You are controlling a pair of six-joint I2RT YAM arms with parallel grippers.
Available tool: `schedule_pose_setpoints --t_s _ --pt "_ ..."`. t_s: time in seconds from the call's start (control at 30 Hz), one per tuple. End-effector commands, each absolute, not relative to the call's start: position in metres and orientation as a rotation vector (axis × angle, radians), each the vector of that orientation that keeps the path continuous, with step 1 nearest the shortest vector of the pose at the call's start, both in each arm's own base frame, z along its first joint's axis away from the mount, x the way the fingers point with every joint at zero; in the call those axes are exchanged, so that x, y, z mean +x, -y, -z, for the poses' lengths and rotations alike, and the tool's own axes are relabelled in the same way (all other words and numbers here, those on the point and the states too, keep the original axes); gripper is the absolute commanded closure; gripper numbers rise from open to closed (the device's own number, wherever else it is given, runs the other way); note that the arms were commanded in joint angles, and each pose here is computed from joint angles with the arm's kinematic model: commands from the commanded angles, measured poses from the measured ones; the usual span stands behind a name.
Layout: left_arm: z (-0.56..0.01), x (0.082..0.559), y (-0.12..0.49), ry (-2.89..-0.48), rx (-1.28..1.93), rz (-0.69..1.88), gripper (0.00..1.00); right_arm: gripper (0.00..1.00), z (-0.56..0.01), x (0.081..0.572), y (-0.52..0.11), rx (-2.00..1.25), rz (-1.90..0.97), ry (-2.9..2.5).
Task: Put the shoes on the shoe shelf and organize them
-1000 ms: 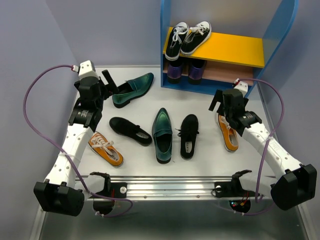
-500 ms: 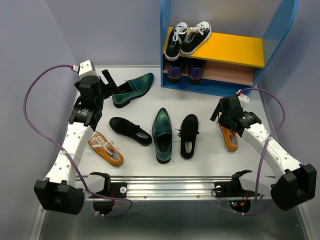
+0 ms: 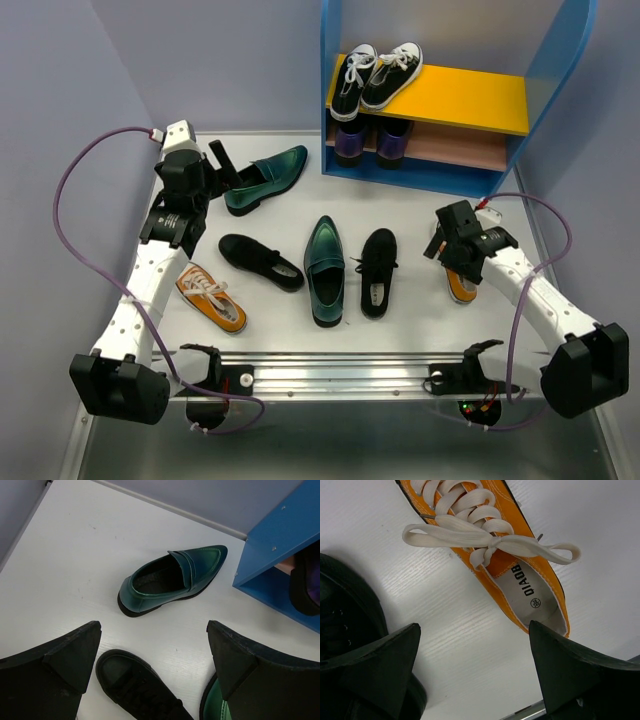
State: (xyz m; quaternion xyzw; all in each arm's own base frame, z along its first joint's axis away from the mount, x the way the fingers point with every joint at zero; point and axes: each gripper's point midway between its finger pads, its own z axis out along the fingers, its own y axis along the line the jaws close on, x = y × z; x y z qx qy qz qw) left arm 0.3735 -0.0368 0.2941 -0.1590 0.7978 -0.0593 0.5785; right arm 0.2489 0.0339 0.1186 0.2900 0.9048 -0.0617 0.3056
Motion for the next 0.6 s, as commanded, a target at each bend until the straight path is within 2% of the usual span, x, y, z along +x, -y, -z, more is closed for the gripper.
schedule_pose_setpoints --t_s 0.0,0.07,0.23,0.33,0.43,0.57 --pt "-0.313 0.375 0.041 -1.812 -0.349 0.174 0.01 0.06 -0.11 0.25 -0.026 0.768 0.218 -2.415" --pt "-0.309 0.376 0.042 -1.82 -0.345 0.177 0.01 0.1 -0.104 0.255 -0.021 0.743 0.23 -2.422" --pt "-0.312 0.374 0.04 -1.816 -0.339 0.159 0.01 0.11 -0.09 0.264 -0.006 0.719 0.219 -2.475" --pt "-0.311 0.374 0.039 -1.817 -0.337 0.153 0.01 0.21 -0.079 0.265 -0.007 0.696 0.215 -2.52" --pt "-0.31 0.374 0.04 -1.822 -0.337 0.154 0.01 0.24 -0.07 0.264 -0.014 0.678 0.18 -2.566" --pt "-0.311 0.374 0.039 -1.818 -0.34 0.154 0.01 0.4 -0.067 0.264 -0.024 0.637 0.112 -2.593"
